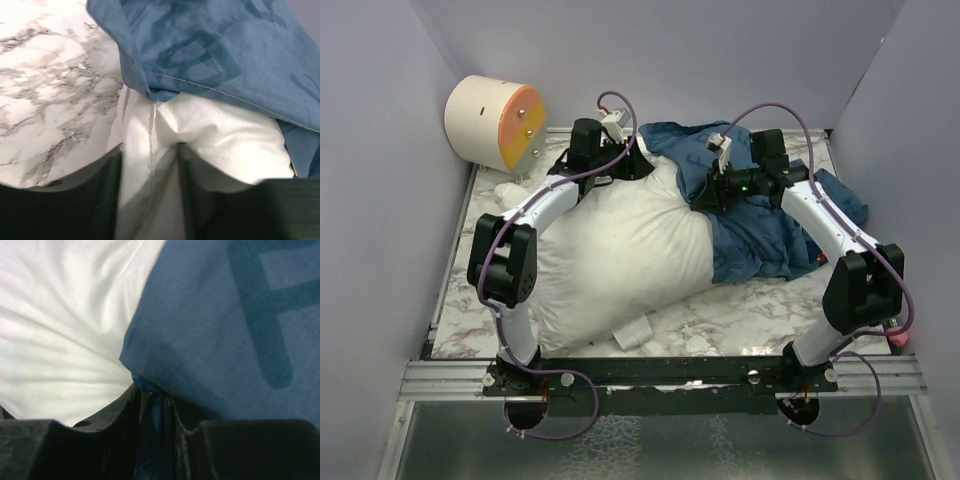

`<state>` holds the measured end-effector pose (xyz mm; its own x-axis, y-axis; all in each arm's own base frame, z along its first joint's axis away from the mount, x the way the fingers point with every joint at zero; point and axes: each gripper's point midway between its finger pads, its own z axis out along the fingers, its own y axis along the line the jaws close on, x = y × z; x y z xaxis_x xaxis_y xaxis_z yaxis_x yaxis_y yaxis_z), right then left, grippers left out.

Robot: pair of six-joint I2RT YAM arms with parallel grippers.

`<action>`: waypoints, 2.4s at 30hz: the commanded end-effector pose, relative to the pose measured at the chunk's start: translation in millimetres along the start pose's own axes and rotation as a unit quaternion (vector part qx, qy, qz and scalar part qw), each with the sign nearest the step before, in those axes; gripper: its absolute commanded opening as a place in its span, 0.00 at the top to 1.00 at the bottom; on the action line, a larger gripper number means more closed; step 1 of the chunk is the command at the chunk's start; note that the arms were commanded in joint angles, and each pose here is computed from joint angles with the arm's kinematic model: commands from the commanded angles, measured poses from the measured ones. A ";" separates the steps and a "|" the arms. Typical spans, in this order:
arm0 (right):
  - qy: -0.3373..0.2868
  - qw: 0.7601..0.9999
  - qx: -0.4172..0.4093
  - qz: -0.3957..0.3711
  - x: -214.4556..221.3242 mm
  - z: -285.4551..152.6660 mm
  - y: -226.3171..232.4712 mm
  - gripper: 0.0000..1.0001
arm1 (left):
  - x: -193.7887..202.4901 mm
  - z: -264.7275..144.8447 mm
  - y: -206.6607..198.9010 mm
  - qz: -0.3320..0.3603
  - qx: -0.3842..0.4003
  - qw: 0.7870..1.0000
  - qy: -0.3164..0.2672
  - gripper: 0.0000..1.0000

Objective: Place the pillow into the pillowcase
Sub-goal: Stuff the pillow into the pillowcase.

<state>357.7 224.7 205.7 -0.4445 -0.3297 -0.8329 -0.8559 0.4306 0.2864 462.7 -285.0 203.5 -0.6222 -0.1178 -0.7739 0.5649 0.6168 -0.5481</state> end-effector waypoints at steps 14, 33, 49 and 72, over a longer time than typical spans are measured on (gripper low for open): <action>-0.155 0.971 -0.140 -0.116 -8.6 -73.7 90.0 0.12 | -21.9 -170.4 -62.0 0.078 -0.055 0.982 -0.161 0.01; -0.164 0.973 -0.129 -0.102 6.6 -87.7 75.5 0.11 | 118.0 -148.8 -229.3 0.079 0.094 0.985 -0.121 0.07; -0.159 0.978 -0.087 -0.104 12.8 -90.4 55.5 0.11 | 161.4 -150.1 -236.7 0.187 0.105 0.971 -0.102 0.07; -0.181 0.977 -0.072 -0.087 15.8 -110.2 42.6 0.11 | 175.4 -151.2 -228.8 0.312 0.110 0.941 -0.064 0.05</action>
<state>291.2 145.2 251.2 -0.2067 -0.0708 -0.9758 -0.9413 0.2865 0.1786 143.0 -322.4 242.0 -0.1301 0.0011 -0.9915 0.8838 0.4533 -0.1154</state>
